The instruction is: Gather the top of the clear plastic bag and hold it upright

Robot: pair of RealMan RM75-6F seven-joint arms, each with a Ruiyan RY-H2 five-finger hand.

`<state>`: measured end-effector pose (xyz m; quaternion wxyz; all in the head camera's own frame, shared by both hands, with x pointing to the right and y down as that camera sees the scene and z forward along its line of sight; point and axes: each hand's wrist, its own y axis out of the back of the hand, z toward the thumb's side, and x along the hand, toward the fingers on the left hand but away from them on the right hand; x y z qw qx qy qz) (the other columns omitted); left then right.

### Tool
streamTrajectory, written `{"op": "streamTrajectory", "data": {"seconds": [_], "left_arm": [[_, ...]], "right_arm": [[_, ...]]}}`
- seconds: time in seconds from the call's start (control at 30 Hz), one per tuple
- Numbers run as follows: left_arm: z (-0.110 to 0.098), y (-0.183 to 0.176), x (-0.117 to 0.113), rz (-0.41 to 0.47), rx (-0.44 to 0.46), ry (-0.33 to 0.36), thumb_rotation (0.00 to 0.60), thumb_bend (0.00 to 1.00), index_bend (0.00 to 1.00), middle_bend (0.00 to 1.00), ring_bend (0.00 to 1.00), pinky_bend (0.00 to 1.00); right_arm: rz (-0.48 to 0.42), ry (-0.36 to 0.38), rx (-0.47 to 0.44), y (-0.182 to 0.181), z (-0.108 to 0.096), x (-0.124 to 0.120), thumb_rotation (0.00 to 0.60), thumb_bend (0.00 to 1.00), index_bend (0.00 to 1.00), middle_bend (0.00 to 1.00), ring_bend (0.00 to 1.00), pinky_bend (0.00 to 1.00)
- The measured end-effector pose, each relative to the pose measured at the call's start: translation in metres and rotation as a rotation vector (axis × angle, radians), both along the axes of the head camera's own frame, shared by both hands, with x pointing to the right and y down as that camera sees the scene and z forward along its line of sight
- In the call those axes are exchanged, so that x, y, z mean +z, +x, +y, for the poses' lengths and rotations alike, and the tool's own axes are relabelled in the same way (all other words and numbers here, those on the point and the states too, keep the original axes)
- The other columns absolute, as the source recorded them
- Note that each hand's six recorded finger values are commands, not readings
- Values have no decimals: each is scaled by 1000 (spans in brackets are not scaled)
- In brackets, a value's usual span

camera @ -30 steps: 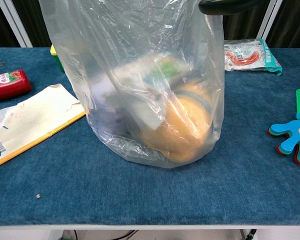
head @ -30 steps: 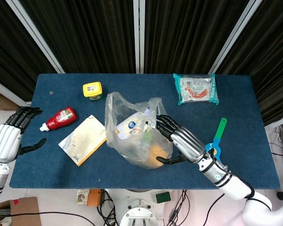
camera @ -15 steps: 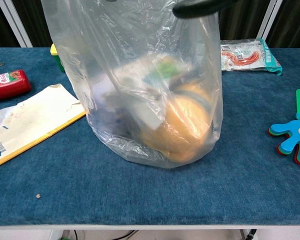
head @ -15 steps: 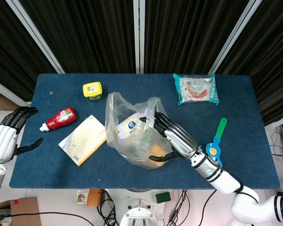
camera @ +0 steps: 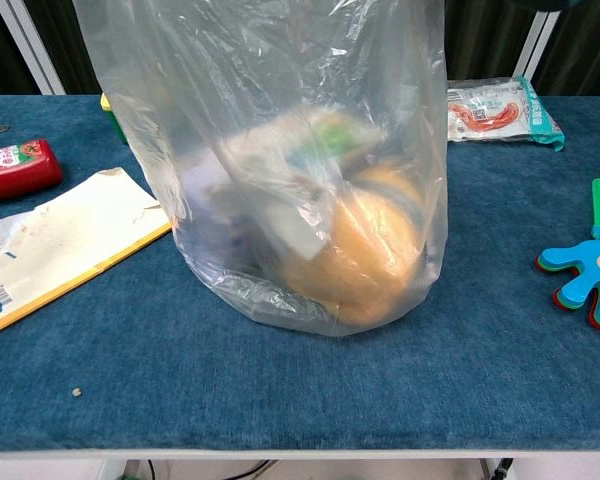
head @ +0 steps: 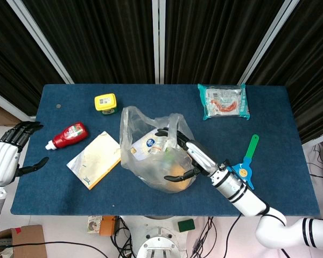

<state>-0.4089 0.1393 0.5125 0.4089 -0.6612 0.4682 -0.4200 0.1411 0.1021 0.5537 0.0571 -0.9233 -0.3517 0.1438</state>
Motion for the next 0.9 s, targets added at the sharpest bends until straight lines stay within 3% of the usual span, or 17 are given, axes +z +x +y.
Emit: {"op": "streamTrajectory", "data": {"seconds": [0.27,0.63,0.9], "left_arm": [[0,-2,-1,-5,-3,0,600,155,203,190,145,263],[0,-3,-1,-5,-2,1,600,155,203,190,145,262],[-1,-3,-4,-6,-4,16,600,155,203,190,145,263]], "right_arm": [[-184,-201,34,-6,1,1,564,211,27,102,0,0],[-348,-304,26,-6,-4,-13,564,211,27,126,0,0],[-459,-411,27,-2,-6,-23,563,210,26,220,23,33]]}}
